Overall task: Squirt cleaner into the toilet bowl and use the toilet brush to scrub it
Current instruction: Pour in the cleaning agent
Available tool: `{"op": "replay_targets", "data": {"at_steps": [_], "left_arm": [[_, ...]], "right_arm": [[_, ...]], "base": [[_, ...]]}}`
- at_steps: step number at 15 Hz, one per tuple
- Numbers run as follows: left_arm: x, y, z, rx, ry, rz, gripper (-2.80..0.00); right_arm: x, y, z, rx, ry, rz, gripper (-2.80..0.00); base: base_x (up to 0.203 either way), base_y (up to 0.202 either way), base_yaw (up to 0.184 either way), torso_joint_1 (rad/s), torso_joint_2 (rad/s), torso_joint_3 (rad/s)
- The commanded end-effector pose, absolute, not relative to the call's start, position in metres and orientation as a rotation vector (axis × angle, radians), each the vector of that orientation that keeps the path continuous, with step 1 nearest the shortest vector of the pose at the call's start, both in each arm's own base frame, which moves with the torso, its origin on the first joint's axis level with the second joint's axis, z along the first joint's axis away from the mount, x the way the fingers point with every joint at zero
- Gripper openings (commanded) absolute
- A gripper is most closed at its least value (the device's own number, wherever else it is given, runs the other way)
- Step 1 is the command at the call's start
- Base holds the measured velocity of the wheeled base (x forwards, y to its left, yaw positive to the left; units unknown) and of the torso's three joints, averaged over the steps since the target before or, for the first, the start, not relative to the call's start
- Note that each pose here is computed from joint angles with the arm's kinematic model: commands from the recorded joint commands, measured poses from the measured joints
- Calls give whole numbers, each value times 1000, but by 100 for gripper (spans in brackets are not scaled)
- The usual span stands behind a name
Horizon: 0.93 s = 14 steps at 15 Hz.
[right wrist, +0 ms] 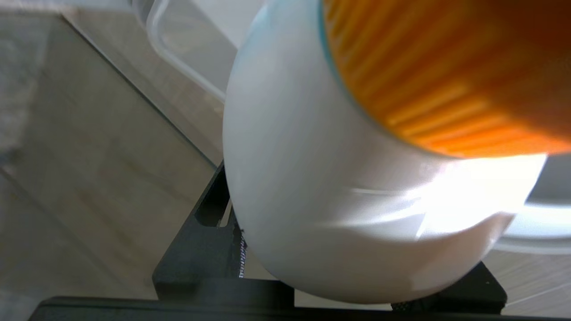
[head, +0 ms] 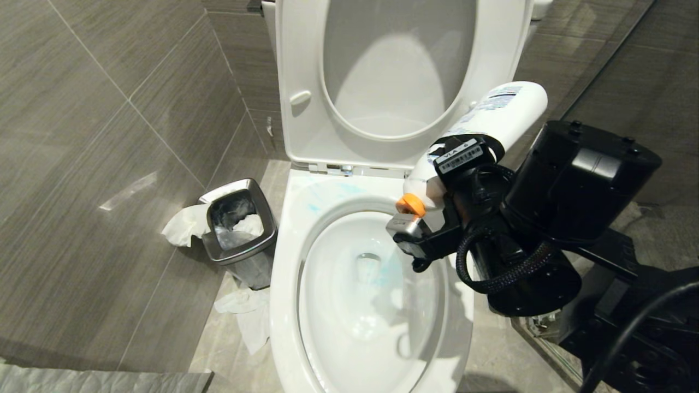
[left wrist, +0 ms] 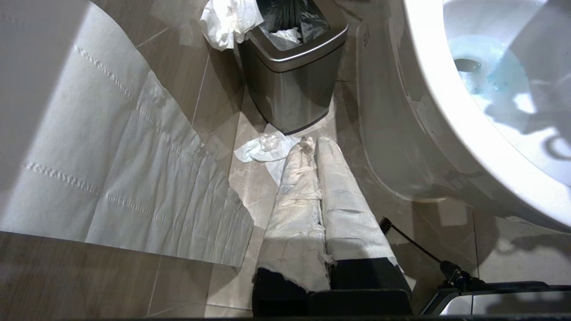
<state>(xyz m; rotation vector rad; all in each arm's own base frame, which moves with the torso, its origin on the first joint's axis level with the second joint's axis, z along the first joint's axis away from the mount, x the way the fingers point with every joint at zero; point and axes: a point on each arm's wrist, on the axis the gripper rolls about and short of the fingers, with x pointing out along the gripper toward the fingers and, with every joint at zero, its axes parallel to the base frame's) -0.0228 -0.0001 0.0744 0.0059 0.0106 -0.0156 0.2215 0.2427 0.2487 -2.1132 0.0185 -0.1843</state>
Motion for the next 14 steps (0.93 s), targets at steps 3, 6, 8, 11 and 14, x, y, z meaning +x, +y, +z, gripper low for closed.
{"op": "replay_targets", "data": {"at_steps": [3,6,8,11,14], "left_arm": [[-23,0,74,6,11,-15,-280],[-23,0,74,6,12,-15,-280],[-23,0,74,6,12,-15,-280],[-23,0,74,6,11,-15,-280],[-23,0,74,6,11,-15,-280]], "right_arm": [[225,246,241,-1928,58,-209,-280],[225,245,239,-1715,51,-212,-280],[227,244,245,-1553,50,-237,-280],[237,244,275,-1359,41,-325,-280],[242,230,313,-1238,55,-427,-280]], "base": [[0,0,0,0,0,0],[0,0,0,0,0,0],[0,0,0,0,0,0],[0,0,0,0,0,0],[0,0,0,0,0,0]]}}
